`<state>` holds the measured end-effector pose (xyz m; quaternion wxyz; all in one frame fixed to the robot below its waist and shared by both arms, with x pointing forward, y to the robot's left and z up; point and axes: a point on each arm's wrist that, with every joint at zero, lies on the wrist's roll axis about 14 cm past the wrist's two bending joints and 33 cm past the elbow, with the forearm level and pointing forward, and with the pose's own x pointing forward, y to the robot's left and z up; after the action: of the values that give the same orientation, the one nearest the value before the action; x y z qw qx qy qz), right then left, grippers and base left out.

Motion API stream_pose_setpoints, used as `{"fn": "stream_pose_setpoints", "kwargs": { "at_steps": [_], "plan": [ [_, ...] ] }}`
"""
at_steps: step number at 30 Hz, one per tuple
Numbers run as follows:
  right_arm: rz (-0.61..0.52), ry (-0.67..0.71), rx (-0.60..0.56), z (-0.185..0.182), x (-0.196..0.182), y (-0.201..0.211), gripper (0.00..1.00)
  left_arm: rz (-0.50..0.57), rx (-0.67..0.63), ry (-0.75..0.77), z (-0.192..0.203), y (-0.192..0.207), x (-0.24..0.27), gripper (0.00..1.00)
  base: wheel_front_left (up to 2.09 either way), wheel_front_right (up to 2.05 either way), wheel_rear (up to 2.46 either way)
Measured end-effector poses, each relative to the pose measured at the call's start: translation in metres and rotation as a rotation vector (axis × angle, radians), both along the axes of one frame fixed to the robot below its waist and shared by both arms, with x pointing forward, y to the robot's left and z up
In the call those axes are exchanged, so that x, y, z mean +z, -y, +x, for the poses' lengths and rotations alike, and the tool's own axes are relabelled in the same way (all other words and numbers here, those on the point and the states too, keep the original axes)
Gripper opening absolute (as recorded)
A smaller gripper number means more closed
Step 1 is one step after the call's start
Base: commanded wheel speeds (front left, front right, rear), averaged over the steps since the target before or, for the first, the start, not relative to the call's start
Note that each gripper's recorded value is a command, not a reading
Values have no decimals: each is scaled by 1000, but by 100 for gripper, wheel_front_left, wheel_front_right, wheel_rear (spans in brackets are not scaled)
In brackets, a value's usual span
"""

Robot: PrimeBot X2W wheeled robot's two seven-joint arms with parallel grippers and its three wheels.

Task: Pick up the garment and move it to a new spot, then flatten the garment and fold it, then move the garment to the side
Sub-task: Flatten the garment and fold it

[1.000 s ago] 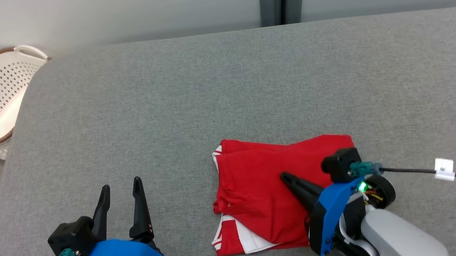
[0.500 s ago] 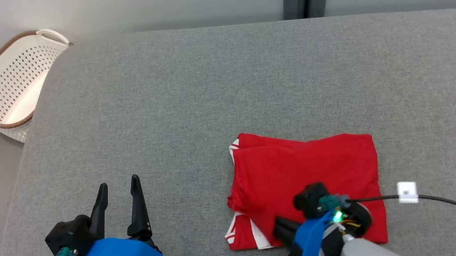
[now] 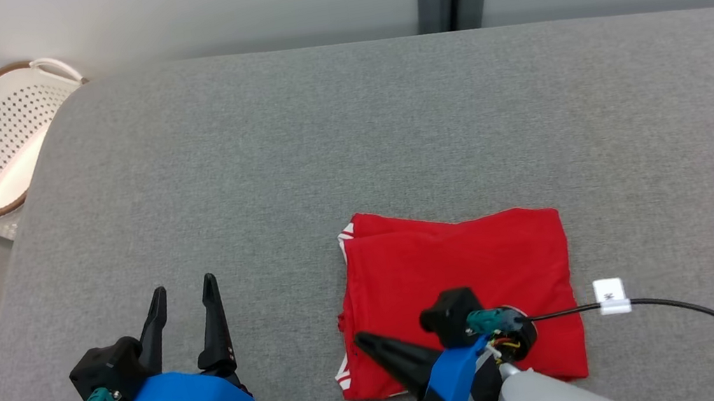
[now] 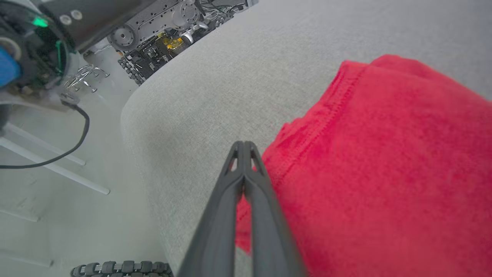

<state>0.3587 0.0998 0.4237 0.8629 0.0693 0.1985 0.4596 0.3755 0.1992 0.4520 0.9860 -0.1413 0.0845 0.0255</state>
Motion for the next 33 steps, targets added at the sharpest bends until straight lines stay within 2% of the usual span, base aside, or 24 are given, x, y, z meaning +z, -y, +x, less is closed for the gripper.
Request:
{"fn": "stream_pose_setpoints", "kwargs": {
  "at_steps": [2,3,5,6,7,8,15,21,26,33],
  "plan": [
    [41,27,-52,11,10,7,0,1,-12,13,3,4,3,100,0,0,0],
    [59,44,-81,18,15,12,11,0,-16,21,6,6,5,100,0,0,0],
    [92,79,-151,34,27,25,39,1,-30,41,10,12,10,100,0,0,0],
    [103,96,-188,42,32,33,48,1,-36,49,11,15,12,100,0,0,0],
    [111,113,-225,49,36,42,88,2,-42,60,13,18,15,100,0,0,0],
    [121,130,-264,56,42,52,100,0,-49,73,15,22,18,100,0,0,0],
    [151,248,-516,78,70,127,100,-6,-109,123,23,50,31,100,0,0,0],
    [124,309,-721,65,73,195,100,0,-123,121,14,57,29,100,0,0,0],
    [70,341,-818,46,70,233,100,10,-112,125,3,53,28,100,0,0,0],
    [55,358,-861,31,71,249,100,39,-107,100,-10,45,17,100,0,0,0]
  ]
}}
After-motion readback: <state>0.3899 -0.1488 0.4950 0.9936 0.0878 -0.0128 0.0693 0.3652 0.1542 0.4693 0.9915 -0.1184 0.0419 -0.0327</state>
